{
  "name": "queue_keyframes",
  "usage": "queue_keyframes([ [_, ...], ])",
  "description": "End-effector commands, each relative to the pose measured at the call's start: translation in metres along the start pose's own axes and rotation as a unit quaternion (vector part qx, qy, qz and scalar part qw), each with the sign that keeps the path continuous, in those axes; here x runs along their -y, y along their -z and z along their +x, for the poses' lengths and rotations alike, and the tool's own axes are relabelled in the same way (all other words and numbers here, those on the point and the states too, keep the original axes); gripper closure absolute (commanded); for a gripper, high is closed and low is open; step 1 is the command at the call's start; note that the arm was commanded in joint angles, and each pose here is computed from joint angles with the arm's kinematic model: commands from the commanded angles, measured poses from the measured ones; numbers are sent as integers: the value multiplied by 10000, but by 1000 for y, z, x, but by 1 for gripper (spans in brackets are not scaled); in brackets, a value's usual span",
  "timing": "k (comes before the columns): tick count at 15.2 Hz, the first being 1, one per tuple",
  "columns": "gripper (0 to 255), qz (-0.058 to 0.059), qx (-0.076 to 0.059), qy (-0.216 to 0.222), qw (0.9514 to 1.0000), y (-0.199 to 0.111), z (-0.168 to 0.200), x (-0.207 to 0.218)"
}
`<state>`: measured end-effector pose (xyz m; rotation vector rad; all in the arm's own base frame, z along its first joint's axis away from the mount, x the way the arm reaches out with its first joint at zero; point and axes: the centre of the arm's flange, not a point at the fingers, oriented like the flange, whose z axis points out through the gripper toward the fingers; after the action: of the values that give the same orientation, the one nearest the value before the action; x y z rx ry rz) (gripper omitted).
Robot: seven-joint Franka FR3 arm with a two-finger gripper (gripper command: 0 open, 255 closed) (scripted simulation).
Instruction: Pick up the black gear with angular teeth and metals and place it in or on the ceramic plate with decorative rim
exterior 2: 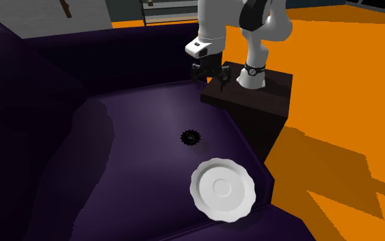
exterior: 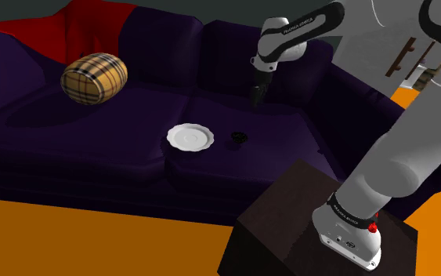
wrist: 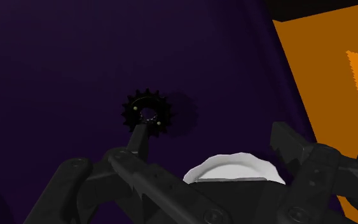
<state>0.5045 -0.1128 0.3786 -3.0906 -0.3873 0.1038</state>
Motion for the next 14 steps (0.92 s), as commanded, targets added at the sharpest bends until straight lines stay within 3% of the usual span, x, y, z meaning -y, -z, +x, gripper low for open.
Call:
queue_keyframes([
  [1, 0, 17, 11, 82, 10000, -18, 18, -15],
  [14, 0, 149, 70, 574, 9982, -132, 127, -91],
])
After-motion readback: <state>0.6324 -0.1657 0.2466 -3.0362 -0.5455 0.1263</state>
